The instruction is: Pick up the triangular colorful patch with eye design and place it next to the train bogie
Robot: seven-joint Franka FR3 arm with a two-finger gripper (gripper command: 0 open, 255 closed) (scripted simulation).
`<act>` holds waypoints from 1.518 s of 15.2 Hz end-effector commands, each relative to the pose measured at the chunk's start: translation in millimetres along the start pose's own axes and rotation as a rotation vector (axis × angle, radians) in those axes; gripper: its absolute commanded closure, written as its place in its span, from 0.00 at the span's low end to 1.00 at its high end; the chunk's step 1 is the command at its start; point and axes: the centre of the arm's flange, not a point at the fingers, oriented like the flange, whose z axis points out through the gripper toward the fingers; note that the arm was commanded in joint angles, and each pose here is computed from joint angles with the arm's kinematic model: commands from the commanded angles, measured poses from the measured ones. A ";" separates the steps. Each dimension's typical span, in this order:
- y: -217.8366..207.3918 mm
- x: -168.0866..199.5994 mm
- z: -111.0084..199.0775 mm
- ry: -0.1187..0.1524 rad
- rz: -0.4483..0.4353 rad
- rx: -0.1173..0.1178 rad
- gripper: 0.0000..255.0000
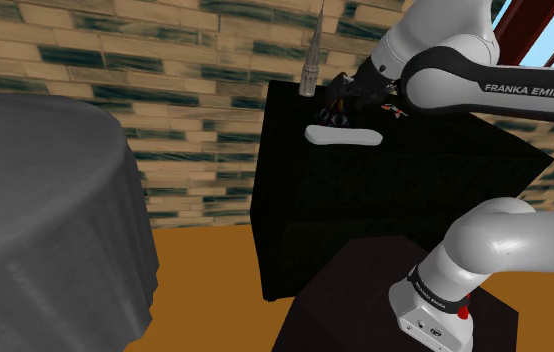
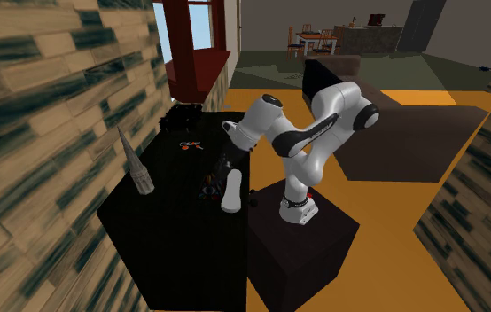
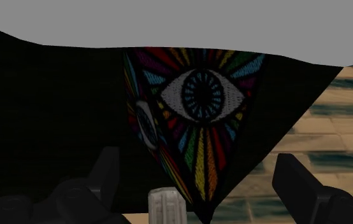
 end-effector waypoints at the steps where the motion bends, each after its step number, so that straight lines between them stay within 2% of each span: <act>1: 0.1 0.5 10.7 0.004 0.003 0.001 0.00; 4: 0.1 0.6 24.3 0.004 0.003 0.001 0.00; 11: 0.1 0.6 24.2 0.004 0.003 0.001 0.00; 12: 0.1 0.6 24.2 0.004 0.003 0.001 1.00; 21: 0.1 0.6 24.3 0.004 0.003 0.001 1.00; 23: -0.6 6.6 15.6 0.004 0.003 0.001 1.00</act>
